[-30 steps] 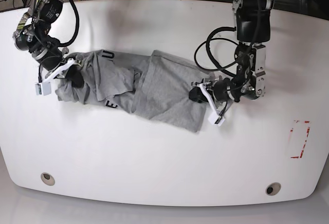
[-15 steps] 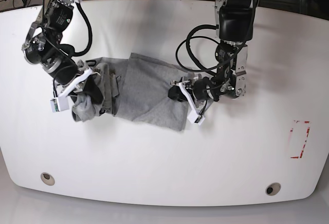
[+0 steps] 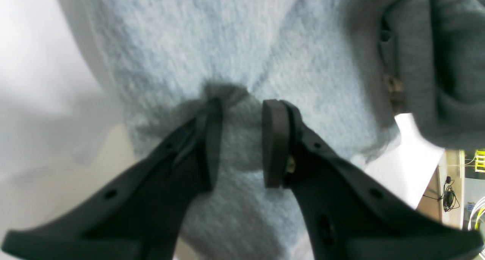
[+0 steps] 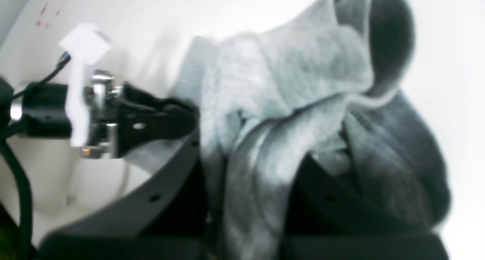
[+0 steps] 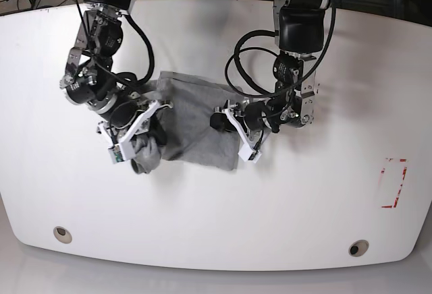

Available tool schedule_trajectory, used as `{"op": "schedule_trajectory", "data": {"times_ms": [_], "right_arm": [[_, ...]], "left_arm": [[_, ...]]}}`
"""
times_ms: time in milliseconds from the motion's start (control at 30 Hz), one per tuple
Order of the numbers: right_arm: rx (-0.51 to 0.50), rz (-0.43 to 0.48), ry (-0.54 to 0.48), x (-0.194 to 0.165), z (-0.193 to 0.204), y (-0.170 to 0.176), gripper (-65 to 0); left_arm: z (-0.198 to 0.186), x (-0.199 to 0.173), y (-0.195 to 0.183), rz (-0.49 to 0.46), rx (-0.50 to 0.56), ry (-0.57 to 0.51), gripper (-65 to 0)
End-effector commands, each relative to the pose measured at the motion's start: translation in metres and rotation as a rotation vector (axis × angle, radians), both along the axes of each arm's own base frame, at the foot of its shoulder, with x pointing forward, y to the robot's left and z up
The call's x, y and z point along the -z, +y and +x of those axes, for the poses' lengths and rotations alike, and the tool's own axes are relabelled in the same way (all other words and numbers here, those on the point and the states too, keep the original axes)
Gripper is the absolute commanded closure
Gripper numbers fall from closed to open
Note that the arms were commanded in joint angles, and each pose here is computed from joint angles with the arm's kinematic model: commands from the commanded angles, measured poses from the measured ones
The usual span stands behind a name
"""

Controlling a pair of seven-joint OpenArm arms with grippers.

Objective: Fold the T-shirt properly
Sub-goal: 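Hold the strip with left gripper, fold right-held end toward it, then press both grippers together on the folded grey bundle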

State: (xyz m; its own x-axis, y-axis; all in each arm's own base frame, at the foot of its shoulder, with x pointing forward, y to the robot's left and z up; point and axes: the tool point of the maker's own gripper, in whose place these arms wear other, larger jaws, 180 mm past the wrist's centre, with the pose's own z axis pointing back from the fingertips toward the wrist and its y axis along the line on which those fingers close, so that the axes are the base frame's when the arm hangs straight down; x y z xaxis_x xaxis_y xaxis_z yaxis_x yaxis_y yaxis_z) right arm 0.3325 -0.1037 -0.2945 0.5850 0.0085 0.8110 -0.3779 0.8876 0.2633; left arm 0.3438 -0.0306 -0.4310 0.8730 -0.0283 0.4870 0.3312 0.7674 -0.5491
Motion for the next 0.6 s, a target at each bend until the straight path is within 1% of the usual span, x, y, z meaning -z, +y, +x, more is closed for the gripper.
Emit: {"op": "schedule_trajectory", "data": {"times_ms": [0,133,433,567], "right_arm": [[-0.002,-0.019,-0.042,-0.009,0.007,-0.001,-0.6],[-0.016,-0.013,-0.044,-0.010,0.006,0.006,-0.6],[-0.072,0.028,-0.065,-0.018,0.013,0.039,-0.6],[-0.077,0.055,-0.046,-0.013,0.013,0.047,-0.6]], "left_arm": [[-0.039,0.037,0.016,0.142,0.050,0.179,-19.0],[-0.038,0.033,0.011,0.101,0.041,0.180,-19.0],[-0.038,0.032,0.010,0.095,0.038,0.180,-19.0],[-0.038,0.032,0.010,0.093,0.037,0.181,-19.2]]}}
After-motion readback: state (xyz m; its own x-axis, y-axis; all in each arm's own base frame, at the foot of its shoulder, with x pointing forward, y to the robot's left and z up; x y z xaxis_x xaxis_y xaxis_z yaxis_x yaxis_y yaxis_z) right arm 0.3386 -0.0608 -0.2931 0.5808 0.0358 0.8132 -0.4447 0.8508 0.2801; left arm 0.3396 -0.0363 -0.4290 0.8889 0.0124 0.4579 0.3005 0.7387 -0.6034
